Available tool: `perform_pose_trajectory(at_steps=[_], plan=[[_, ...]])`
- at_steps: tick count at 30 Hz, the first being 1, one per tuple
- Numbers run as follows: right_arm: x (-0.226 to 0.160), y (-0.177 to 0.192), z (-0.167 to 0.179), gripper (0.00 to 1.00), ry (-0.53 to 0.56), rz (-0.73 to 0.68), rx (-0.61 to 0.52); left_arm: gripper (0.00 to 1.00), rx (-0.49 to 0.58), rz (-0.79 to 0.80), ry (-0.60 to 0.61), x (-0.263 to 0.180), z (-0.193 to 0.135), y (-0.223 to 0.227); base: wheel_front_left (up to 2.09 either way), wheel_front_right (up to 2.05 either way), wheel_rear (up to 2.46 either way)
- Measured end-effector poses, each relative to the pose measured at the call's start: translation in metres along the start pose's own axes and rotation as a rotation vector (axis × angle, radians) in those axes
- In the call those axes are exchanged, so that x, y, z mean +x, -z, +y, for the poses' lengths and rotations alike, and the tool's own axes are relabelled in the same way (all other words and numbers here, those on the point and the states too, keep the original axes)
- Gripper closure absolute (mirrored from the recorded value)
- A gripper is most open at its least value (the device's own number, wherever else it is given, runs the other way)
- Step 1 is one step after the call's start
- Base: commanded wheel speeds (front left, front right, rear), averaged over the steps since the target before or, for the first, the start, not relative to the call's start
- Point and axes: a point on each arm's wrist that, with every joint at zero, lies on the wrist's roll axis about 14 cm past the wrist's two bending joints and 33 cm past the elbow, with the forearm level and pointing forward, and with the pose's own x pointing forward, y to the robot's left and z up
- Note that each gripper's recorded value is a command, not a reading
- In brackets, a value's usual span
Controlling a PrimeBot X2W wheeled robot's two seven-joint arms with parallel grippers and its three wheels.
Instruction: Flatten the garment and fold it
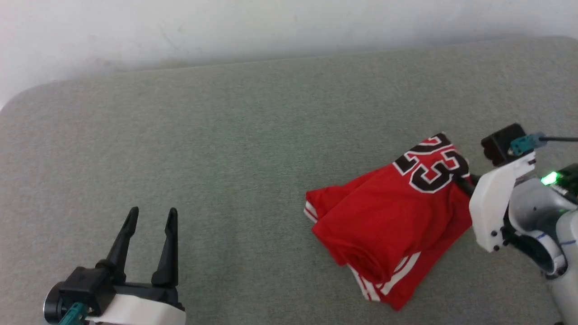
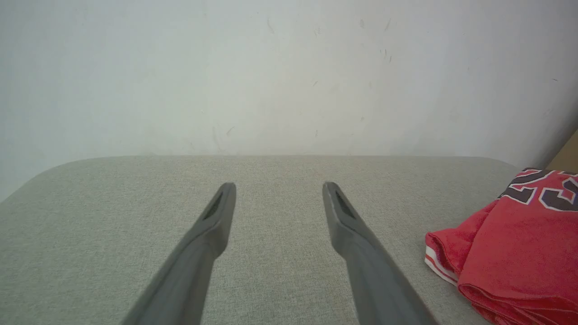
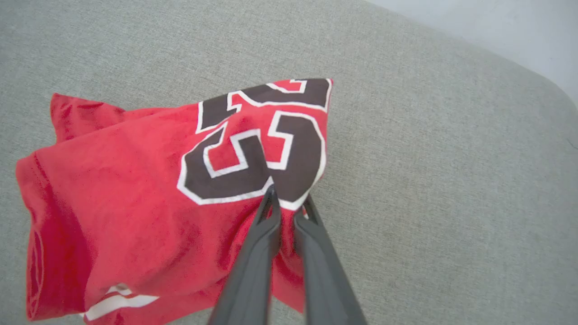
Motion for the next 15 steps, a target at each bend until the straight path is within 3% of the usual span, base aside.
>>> perform_pose_trajectory(at_steps=[15], plan=[[-0.012, -0.006, -0.096, 1.0, 0.246, 0.012, 0.022, 0.0, 0.009, 0.031, 0.134, 0.045, -0.029, 0.014, 0.0, 0.0, 0.0]])
